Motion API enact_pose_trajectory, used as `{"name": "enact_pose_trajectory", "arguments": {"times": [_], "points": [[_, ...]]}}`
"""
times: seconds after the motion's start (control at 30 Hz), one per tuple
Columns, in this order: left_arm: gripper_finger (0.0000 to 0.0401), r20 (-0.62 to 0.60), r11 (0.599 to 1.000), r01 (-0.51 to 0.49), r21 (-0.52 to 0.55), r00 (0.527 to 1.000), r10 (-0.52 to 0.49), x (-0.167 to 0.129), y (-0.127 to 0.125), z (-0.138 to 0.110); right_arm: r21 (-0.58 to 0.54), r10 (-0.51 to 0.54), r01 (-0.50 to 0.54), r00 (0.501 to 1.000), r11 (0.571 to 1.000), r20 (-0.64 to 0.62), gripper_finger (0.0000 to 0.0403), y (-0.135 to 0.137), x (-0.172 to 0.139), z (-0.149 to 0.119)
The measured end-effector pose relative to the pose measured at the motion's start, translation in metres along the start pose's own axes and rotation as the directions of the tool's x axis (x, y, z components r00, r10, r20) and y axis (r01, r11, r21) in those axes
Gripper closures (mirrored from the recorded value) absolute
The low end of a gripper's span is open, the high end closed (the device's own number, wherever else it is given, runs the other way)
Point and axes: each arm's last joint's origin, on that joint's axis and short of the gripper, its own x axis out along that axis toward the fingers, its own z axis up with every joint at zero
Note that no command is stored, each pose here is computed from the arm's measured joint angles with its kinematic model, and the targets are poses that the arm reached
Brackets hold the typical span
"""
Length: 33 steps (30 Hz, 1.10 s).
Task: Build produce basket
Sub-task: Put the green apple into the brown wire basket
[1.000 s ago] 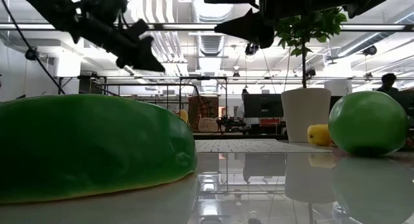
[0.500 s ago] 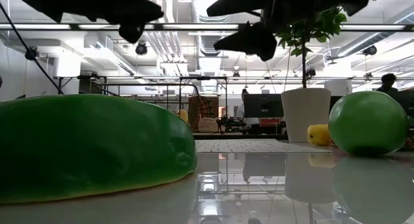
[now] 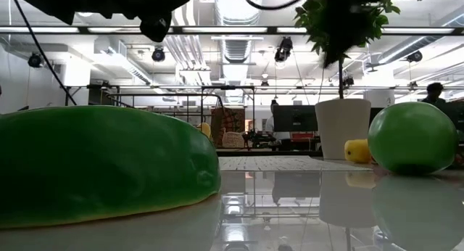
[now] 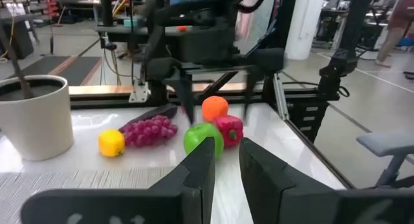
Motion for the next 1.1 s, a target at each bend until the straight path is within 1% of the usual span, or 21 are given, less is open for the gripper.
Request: {"name": "enact_pose_trajectory", "arguments": {"times": [0.07, 0.13, 0.2, 0.3, 0.4, 0.5, 0.6, 0.7, 0.77, 0.83, 1.0, 1.1], "points": [[0.0347, 0.009, 1.0, 0.0, 0.002, 1.0, 0.0, 0.002, 0.0, 0.0, 0.038, -0.077, 0.081, 0.992, 0.996, -0.097, 0.0051, -0.003, -0.009, -0.007], [0.0347, 0.011, 1.0, 0.001, 0.002, 1.0, -0.001, 0.003, 0.0, -0.001, 0.003, -0.118, 0.12, 0.977, 0.993, -0.175, 0.0051, -0.003, -0.016, -0.015], [0.0347, 0.012, 1.0, 0.001, 0.002, 1.0, -0.001, 0.004, 0.001, -0.001, -0.094, -0.136, 0.116, 0.961, 0.989, -0.242, 0.0051, 0.001, -0.019, -0.027], [0.0347, 0.009, 1.0, 0.0, 0.003, 1.0, 0.0, 0.005, 0.001, -0.002, -0.231, -0.157, 0.092, 0.946, 0.969, -0.284, 0.0051, 0.009, -0.018, -0.044], [0.0347, 0.01, 1.0, -0.011, 0.003, 1.0, 0.011, 0.005, 0.001, -0.002, -0.283, -0.155, 0.07, 0.945, 0.957, -0.29, 0.0051, 0.017, -0.015, -0.056], [0.0347, 0.012, 0.999, -0.037, 0.012, 0.999, 0.037, 0.004, 0.002, -0.002, -0.279, -0.194, 0.118, 0.945, 0.953, -0.262, 0.0051, 0.017, -0.012, -0.057], [0.0347, 0.017, 0.997, -0.06, 0.041, 0.998, 0.06, 0.004, 0.002, -0.001, -0.271, -0.206, 0.141, 0.952, 0.952, -0.227, 0.0051, 0.017, -0.01, -0.055], [0.0347, 0.022, 0.997, -0.063, 0.055, 0.998, 0.061, 0.004, 0.002, -0.001, -0.281, -0.193, 0.132, 0.96, 0.951, -0.203, 0.0051, 0.018, -0.006, -0.054], [0.0347, 0.022, 0.997, -0.063, 0.055, 0.998, 0.061, 0.004, 0.002, -0.001, -0.281, -0.166, 0.108, 0.967, 0.954, -0.192, 0.0051, 0.017, 0.0, -0.053], [0.0347, 0.026, 0.996, -0.063, 0.055, 0.998, 0.061, 0.004, 0.002, 0.0, -0.283, -0.163, 0.105, 0.968, 0.953, -0.189, 0.0051, 0.014, 0.005, -0.053], [0.0347, 0.042, 0.996, -0.063, 0.058, 0.997, 0.061, 0.004, 0.002, 0.001, -0.288, -0.202, 0.131, 0.951, 0.949, -0.234, 0.0051, -0.001, 0.021, -0.061], [0.0347, 0.042, 0.996, -0.063, 0.065, 0.997, 0.06, 0.004, 0.002, 0.001, -0.269, -0.188, 0.114, 0.944, 0.956, -0.27, 0.0051, -0.01, 0.03, -0.066]]}}
